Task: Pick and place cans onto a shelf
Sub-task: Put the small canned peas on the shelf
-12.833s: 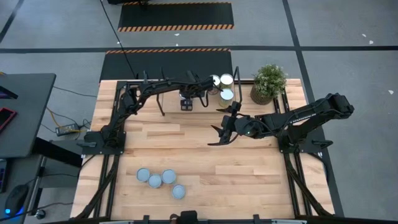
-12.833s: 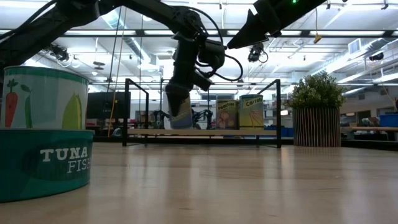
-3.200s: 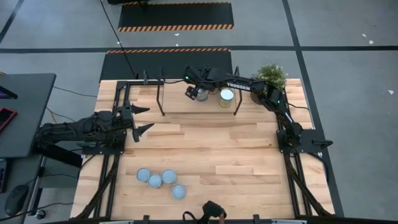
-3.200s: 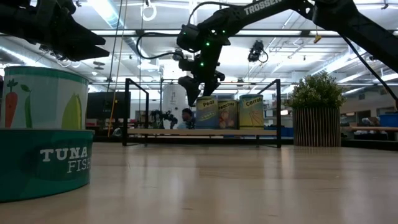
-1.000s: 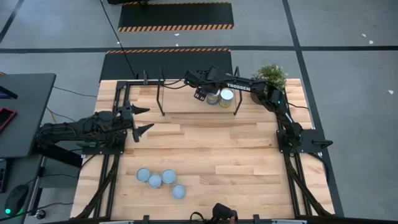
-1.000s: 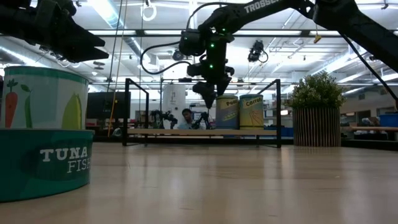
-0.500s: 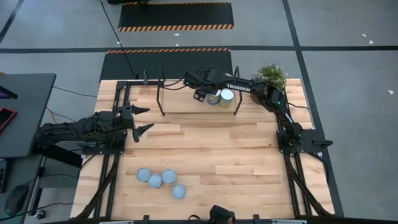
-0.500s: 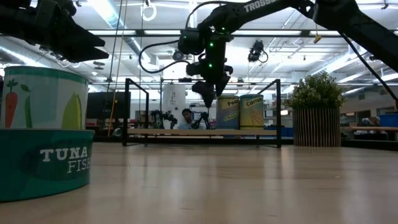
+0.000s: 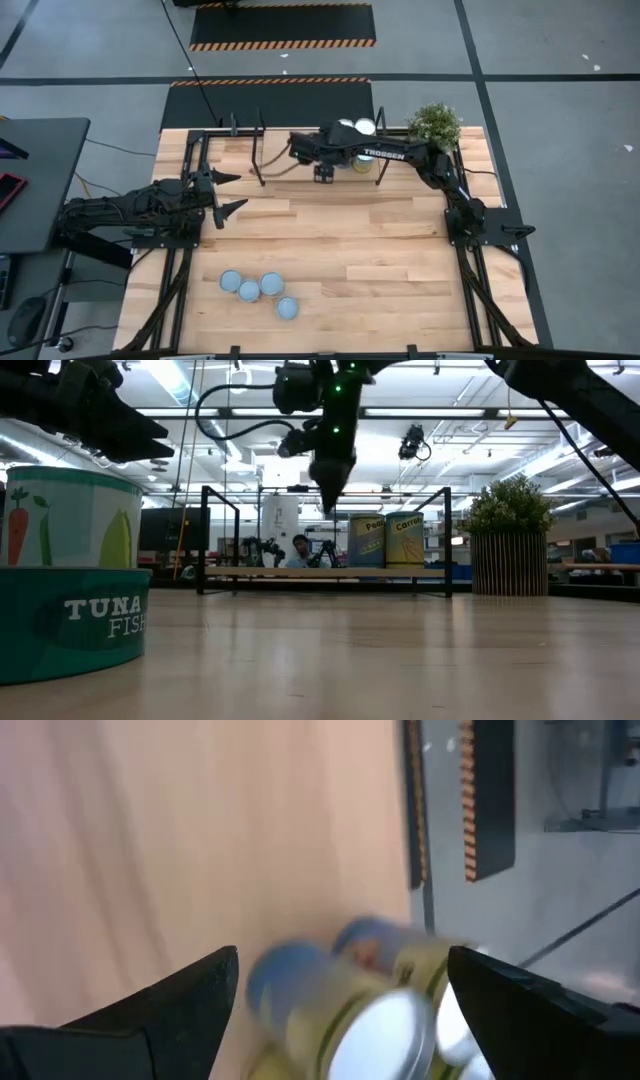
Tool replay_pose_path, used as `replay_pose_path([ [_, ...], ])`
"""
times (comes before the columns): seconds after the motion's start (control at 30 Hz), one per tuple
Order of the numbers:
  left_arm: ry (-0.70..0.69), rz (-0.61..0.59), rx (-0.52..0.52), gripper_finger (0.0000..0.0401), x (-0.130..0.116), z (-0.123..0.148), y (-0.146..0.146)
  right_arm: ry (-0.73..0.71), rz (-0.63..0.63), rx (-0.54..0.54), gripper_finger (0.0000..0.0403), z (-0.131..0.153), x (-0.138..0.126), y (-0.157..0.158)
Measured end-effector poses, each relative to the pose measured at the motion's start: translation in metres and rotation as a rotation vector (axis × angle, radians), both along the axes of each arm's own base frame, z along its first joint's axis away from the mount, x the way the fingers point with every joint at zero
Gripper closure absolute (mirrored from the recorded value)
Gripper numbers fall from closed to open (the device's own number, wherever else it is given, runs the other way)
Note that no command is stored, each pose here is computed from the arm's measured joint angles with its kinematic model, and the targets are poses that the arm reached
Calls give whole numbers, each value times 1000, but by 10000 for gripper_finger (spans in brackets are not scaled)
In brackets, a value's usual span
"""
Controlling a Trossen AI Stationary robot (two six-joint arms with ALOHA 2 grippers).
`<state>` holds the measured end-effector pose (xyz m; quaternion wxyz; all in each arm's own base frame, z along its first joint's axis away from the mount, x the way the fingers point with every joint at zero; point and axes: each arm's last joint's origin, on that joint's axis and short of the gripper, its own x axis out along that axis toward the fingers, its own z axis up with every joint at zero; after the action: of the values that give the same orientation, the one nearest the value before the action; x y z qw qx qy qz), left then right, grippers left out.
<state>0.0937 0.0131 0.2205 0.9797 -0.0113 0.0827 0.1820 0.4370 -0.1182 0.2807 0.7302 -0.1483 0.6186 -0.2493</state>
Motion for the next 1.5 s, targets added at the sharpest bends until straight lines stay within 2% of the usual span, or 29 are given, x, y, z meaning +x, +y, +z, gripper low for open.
replay_pose_path([
  [0.1,-7,3,-18,37,0,0,0,93,18,17,35,-2,-6,7],
  [0.2,-13,3,-18,37,0,1,0,110,-10,-18,35,-4,-8,6],
  [0.3,-18,4,-20,37,0,1,0,97,-37,-25,35,-4,-9,1],
  [0.43,-16,4,-22,37,0,1,0,25,-17,43,35,-4,-3,4],
  [0.6,14,4,-22,37,0,-2,0,-55,99,74,35,-3,13,43],
  [0.97,-7,12,-89,37,0,-2,0,-284,460,261,35,5,40,147],
  [1.07,-6,-52,-113,37,0,-3,-2,-287,501,266,35,5,39,168],
  [1.17,1,-156,-127,37,3,-3,-5,-275,514,282,35,-6,37,185],
  [1.3,-5,-257,-116,37,9,0,-7,-208,498,279,35,-35,32,202],
  [1.4,14,-283,-119,37,16,-2,-8,-151,463,246,35,-61,24,213],
  [1.5,36,-280,-123,37,25,-4,-7,-121,439,164,35,-78,17,225],
])
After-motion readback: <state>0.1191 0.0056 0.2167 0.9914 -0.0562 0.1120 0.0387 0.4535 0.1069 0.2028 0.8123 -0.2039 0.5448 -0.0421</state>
